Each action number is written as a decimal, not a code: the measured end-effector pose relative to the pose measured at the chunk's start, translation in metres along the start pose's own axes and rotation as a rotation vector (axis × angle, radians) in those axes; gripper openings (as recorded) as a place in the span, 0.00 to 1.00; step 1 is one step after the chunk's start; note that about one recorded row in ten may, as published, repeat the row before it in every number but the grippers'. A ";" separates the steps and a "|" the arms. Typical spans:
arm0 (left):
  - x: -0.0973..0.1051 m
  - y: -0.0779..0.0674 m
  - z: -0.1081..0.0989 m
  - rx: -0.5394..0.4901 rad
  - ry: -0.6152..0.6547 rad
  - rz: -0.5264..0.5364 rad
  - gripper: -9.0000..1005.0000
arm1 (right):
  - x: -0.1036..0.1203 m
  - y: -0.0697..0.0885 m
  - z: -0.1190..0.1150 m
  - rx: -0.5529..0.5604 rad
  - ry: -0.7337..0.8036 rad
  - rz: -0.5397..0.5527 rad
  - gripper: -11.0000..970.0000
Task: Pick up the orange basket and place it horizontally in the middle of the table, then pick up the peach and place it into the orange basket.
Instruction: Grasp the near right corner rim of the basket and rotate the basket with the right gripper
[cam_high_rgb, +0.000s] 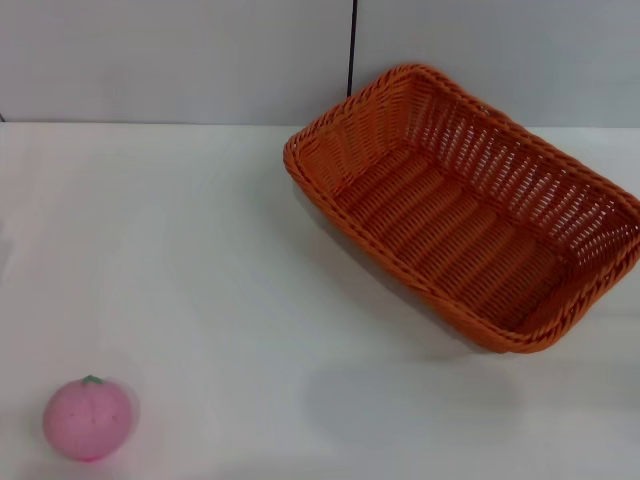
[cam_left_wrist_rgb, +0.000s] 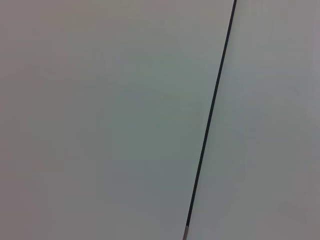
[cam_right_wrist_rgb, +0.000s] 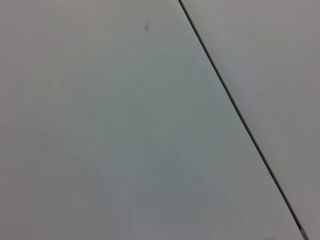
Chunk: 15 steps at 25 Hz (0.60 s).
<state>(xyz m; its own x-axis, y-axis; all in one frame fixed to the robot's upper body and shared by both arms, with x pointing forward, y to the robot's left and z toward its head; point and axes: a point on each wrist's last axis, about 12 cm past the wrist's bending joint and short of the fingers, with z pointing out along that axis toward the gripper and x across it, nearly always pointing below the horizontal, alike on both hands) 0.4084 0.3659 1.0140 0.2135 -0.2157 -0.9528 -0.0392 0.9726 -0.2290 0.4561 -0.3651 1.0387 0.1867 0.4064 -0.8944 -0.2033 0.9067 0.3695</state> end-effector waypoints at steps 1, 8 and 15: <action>0.000 0.000 -0.001 -0.001 0.000 -0.001 0.83 | 0.000 0.000 0.000 0.000 0.000 0.001 0.86; 0.000 0.001 -0.003 -0.006 0.002 -0.001 0.82 | 0.001 0.001 0.000 0.000 0.002 0.003 0.86; 0.000 0.001 -0.004 -0.007 0.002 -0.001 0.82 | 0.000 0.000 -0.001 -0.001 0.001 0.000 0.86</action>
<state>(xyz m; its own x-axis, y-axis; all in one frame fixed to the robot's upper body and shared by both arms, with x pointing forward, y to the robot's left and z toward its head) 0.4048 0.3671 1.0132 0.2117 -0.2164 -0.9531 -0.0456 0.9719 -0.2308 0.4554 -0.3653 1.0386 0.1859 0.4059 -0.8948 -0.2043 0.9067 0.3689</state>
